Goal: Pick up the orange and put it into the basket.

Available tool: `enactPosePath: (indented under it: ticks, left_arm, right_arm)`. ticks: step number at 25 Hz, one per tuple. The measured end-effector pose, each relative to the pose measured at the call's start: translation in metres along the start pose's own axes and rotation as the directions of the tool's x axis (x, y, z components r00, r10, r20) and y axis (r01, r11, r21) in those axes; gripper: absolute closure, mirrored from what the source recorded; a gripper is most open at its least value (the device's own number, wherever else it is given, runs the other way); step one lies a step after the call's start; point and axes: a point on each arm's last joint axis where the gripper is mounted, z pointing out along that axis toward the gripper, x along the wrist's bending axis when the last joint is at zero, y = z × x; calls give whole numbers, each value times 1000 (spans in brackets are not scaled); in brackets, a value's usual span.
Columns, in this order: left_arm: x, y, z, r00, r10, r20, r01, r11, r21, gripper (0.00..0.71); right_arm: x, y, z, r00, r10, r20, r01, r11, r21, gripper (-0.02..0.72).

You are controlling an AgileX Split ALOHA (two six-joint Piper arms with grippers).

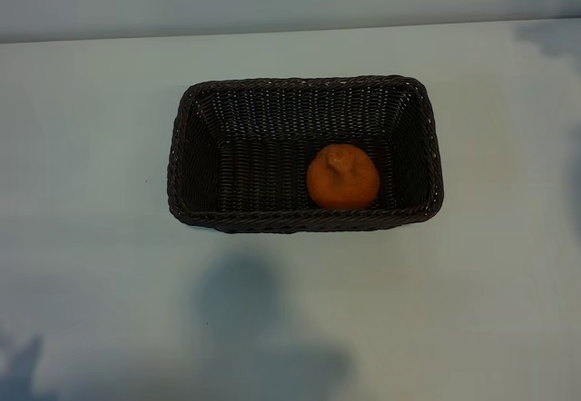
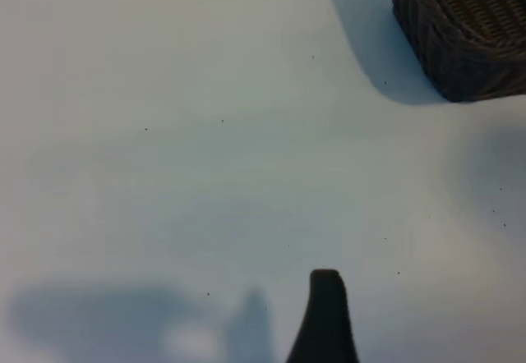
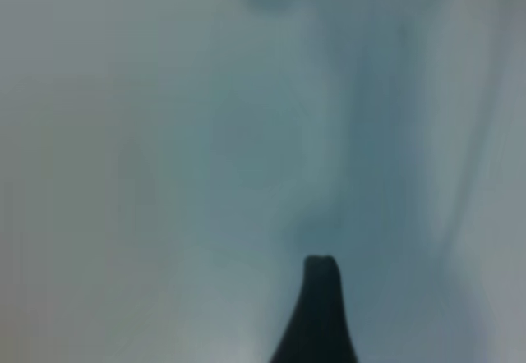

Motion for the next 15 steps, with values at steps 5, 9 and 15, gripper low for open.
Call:
enactPosePath:
  ticks: [5, 9, 15]
  left_arm:
    - [0, 0, 0, 1000, 0, 0, 0, 1000, 0, 118]
    - [0, 0, 0, 1000, 0, 0, 0, 1000, 0, 118]
    - [0, 0, 0, 1000, 2, 0, -2, 1000, 0, 118]
  right_arm:
    - [6, -5, -5, 995, -2, -99, 7, 999, 50, 129]
    - [10, -9, -42, 990, -13, -144, 11, 1000, -19, 129]
    - [13, -35, -142, 987, -60, -146, 23, 970, -242, 132]
